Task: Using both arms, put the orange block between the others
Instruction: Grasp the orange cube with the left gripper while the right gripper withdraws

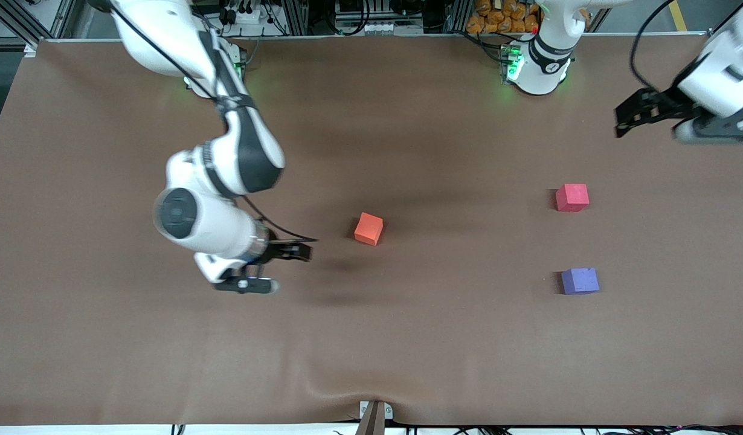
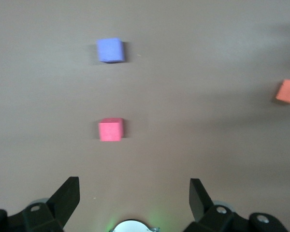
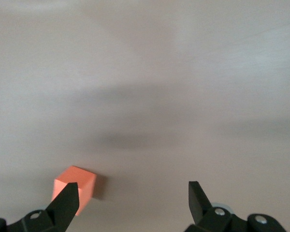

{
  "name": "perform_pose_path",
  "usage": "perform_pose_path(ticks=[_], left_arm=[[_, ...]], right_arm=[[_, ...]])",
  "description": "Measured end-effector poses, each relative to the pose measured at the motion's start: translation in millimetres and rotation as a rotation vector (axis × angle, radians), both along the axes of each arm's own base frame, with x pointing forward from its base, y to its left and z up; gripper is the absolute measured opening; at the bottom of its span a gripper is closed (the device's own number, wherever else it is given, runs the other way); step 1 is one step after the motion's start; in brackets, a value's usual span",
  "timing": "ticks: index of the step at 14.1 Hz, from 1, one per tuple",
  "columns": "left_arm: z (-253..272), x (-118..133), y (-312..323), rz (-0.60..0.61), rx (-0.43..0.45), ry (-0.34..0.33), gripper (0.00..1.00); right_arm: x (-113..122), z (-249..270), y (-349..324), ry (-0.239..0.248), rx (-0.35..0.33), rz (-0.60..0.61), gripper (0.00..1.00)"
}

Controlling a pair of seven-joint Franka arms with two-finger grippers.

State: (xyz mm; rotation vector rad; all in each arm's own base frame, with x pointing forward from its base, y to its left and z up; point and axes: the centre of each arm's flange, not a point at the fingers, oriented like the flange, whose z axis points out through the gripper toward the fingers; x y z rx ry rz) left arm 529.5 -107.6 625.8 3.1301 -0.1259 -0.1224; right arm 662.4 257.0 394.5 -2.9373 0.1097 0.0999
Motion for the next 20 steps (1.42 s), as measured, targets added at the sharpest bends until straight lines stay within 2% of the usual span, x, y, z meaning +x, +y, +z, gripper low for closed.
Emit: perform_pose_path(ticks=[3, 7, 11, 14, 17, 20], left_arm=[[-64.4, 20.0, -87.9, -0.057, -0.020, 0.045, 1.00], [-147.8, 16.2, -235.5, -0.095, -0.044, 0.105, 1.00], [-222.7, -5.5, -367.5, -0.089, -0.109, 0.063, 1.00], [-283.7, -19.0, -409.7, -0.092, -0.074, 0.022, 1.00], [-318.2, -28.2, -427.2, -0.101, -0.011, -0.027, 1.00], [-342.3, -22.9, -431.5, -0.097, -0.027, -0.058, 1.00]], right_arm=[[-10.2, 45.0, -94.7, 0.011, -0.053, 0.024, 1.00], [-48.0, 119.0, -213.5, 0.019, -0.123, 0.025, 1.00], [-92.5, 180.8, -266.4, 0.039, -0.118, 0.011, 1.00], [-110.5, 206.6, -280.2, 0.025, -0.122, 0.013, 1.00], [-128.6, 231.1, -283.9, 0.008, -0.130, 0.014, 1.00], [-140.0, 246.4, -293.2, -0.006, -0.136, -0.006, 1.00]])
